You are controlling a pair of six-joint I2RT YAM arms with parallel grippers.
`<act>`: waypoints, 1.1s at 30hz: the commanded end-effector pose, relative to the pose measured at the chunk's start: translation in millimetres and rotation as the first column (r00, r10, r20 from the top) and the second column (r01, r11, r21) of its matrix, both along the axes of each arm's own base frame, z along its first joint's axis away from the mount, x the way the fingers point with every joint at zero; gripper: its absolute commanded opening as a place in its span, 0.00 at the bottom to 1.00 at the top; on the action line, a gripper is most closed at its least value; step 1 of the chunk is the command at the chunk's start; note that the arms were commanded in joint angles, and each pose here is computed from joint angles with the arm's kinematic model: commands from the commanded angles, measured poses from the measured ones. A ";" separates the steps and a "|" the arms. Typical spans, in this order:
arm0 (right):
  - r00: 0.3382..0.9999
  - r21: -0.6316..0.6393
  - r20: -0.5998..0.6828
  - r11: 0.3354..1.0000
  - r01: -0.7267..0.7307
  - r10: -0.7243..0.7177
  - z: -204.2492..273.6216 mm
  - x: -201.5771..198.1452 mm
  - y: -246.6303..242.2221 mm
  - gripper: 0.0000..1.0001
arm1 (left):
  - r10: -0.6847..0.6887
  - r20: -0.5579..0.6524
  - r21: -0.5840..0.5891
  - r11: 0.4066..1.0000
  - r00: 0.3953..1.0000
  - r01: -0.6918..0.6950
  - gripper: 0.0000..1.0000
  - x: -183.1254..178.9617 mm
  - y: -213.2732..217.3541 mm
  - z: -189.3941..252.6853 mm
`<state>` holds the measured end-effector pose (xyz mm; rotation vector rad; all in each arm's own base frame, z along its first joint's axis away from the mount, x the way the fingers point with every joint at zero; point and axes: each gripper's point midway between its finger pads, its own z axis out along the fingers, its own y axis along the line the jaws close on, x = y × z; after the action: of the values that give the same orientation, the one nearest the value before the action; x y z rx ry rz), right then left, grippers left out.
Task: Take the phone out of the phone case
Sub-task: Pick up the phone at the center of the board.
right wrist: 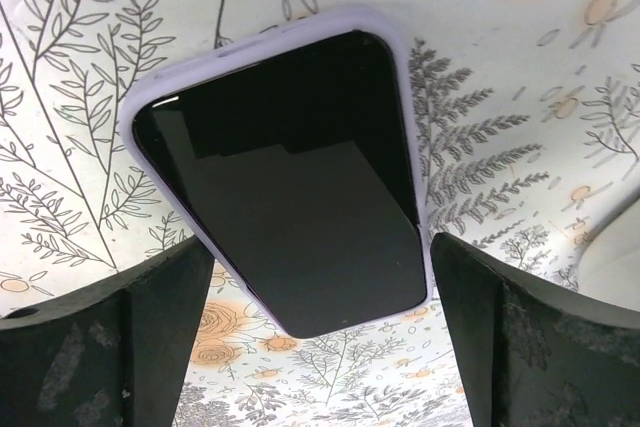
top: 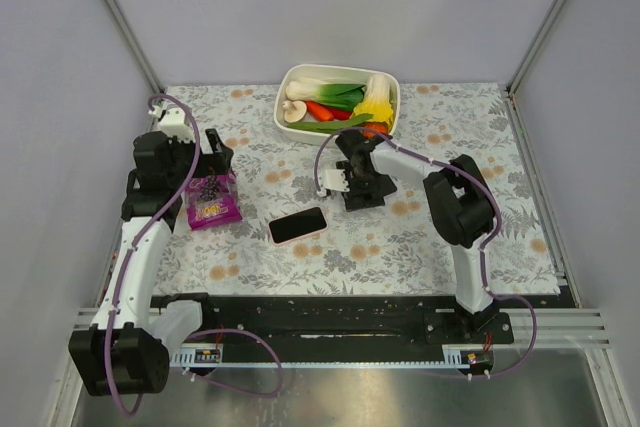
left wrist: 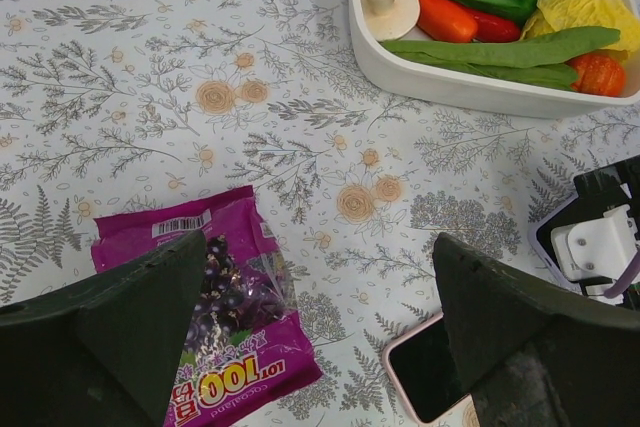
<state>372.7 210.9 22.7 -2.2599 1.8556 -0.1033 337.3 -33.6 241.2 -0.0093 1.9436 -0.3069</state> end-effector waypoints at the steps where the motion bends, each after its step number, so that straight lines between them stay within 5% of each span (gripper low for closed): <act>1: 0.996 -0.036 -0.032 0.996 -0.086 0.085 -3.7 -0.2 -1.8 0.98 | 0.017 0.060 0.013 1.000 0.998 -0.018 0.99 9.6 6.2 17.5; 19: 0.974 -0.013 -0.188 0.991 -0.131 0.126 -17.2 -14.4 17.1 0.88 | 0.024 0.033 0.023 0.999 0.999 -0.025 0.99 15.2 9.0 10.9; 25: 0.972 -0.020 -0.202 0.991 -0.131 0.124 -18.7 -21.1 23.0 0.77 | 0.017 0.038 0.024 1.000 0.999 -0.018 0.99 12.7 7.7 13.5; 33: 0.971 0.053 -0.232 0.997 -0.051 0.062 -11.6 -33.0 38.0 0.38 | 0.013 0.037 0.018 1.000 0.999 -0.014 0.99 11.7 6.4 13.6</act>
<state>367.6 218.1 14.4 -2.4383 1.8431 -0.0087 343.4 -29.8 225.6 -0.0203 1.9909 -0.2963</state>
